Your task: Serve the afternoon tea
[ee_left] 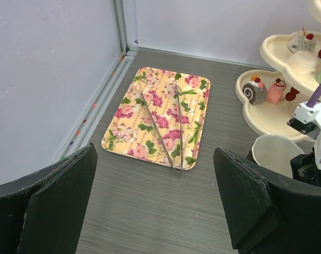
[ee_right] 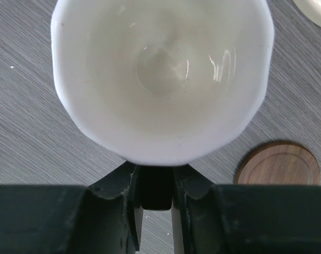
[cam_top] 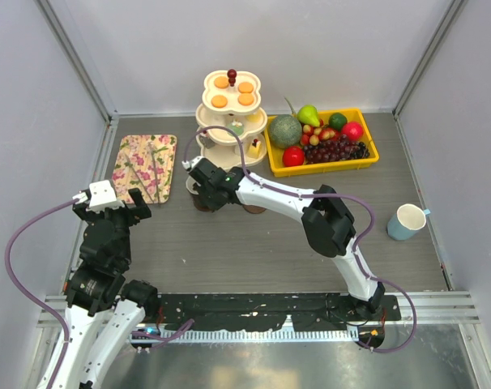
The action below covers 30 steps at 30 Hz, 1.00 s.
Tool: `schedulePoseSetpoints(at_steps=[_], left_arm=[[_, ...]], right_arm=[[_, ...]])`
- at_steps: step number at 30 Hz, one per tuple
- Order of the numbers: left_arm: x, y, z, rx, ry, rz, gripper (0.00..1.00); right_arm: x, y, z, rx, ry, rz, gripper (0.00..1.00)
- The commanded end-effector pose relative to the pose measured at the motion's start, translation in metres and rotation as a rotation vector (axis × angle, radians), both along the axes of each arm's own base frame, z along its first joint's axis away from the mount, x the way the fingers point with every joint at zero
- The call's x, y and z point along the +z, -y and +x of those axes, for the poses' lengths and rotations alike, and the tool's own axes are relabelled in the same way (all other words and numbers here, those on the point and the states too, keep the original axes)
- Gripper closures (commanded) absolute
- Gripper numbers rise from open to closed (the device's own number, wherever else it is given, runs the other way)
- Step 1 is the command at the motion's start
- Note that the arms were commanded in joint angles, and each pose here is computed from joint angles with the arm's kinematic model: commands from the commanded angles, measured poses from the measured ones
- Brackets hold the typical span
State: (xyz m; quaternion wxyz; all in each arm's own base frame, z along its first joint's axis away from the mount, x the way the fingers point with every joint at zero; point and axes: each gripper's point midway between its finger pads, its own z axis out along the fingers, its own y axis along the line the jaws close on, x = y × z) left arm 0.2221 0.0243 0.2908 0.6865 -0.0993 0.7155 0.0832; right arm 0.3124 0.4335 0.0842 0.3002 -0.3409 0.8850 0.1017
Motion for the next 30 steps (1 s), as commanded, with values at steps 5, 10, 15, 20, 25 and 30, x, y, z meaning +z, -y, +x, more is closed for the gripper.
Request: schedulePoseSetpoints(at_steps=[5,10,15,20,25,30], left_arm=[[0.015,0.002,0.001,-0.009,0.064,-0.019,0.01],[0.016,0.003,0.002,-0.014,0.067,-0.020,0.01],[0.015,0.003,0.002,-0.016,0.067,-0.020,0.02],[0.015,0.004,0.002,-0.020,0.067,-0.020,0.01],[0.016,0.004,0.002,-0.023,0.069,-0.021,0.01],[0.016,0.005,0.002,-0.026,0.070,-0.021,0.02]], right_arm=[[0.047,-0.026,0.007,-0.035,0.045,0.156,0.58],[0.050,-0.024,0.003,-0.062,0.021,0.178,0.50],[0.055,-0.020,-0.001,-0.090,0.010,0.194,0.49],[0.056,-0.020,-0.011,-0.090,-0.033,0.221,0.49],[0.059,-0.023,-0.018,-0.075,-0.052,0.256,0.48],[0.065,-0.027,-0.021,-0.061,-0.060,0.278,0.47]])
